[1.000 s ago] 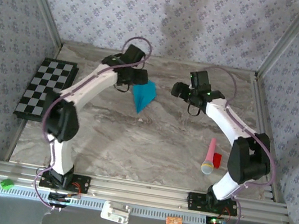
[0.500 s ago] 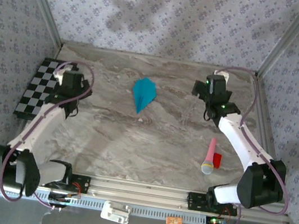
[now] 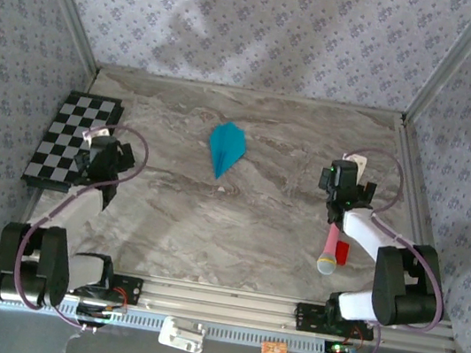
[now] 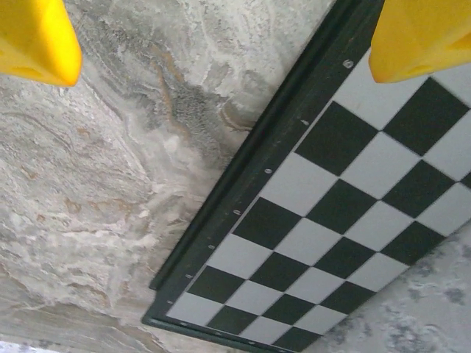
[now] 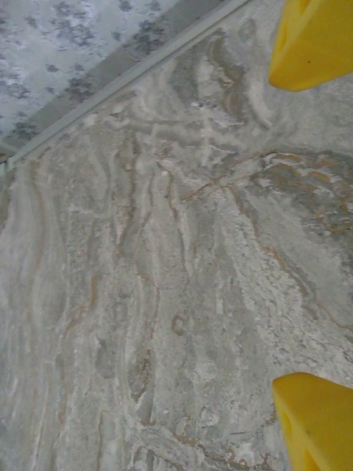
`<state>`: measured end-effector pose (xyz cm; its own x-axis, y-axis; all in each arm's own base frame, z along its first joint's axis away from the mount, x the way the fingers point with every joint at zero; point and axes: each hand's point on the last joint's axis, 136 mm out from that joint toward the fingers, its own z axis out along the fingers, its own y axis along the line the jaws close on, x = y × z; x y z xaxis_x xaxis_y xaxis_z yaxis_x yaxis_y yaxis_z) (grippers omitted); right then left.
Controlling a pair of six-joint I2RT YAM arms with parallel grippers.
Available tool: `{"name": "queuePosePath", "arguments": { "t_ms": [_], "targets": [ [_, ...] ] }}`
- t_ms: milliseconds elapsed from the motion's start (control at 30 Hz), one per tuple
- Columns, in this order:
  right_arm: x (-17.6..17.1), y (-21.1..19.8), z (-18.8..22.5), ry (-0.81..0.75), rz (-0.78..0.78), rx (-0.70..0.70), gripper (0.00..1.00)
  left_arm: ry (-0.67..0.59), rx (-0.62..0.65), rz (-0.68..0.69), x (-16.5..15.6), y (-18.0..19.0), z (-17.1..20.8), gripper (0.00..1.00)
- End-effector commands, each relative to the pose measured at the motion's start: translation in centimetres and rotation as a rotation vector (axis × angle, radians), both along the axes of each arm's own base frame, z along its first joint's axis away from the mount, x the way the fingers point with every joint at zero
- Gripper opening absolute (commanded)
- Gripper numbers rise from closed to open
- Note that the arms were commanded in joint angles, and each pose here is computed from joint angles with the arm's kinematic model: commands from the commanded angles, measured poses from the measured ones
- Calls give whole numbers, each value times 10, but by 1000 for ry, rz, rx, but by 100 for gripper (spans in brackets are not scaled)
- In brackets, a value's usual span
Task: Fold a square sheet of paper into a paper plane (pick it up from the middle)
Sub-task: Reset both arms
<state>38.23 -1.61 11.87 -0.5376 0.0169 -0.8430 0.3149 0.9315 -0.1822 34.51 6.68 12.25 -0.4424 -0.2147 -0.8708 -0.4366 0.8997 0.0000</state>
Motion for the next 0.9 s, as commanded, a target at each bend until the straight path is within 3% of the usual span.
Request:
{"name": "queuePosePath", "arguments": {
  "t_ms": [0, 300, 667, 867],
  "targets": [
    [17, 3, 27, -145, 65, -24, 100, -142, 16, -124, 19, -14, 13, 100],
    [9, -6, 19, -103, 74, -5, 100, -160, 6, -320, 32, -45, 1, 100],
    [4, -5, -8, -142, 159, -12, 100, -170, 30, -377, 41, -52, -12, 100],
    [5, -7, -20, -190, 219, 57, 100, -163, 26, -387, 44, -54, -22, 100]
  ]
}}
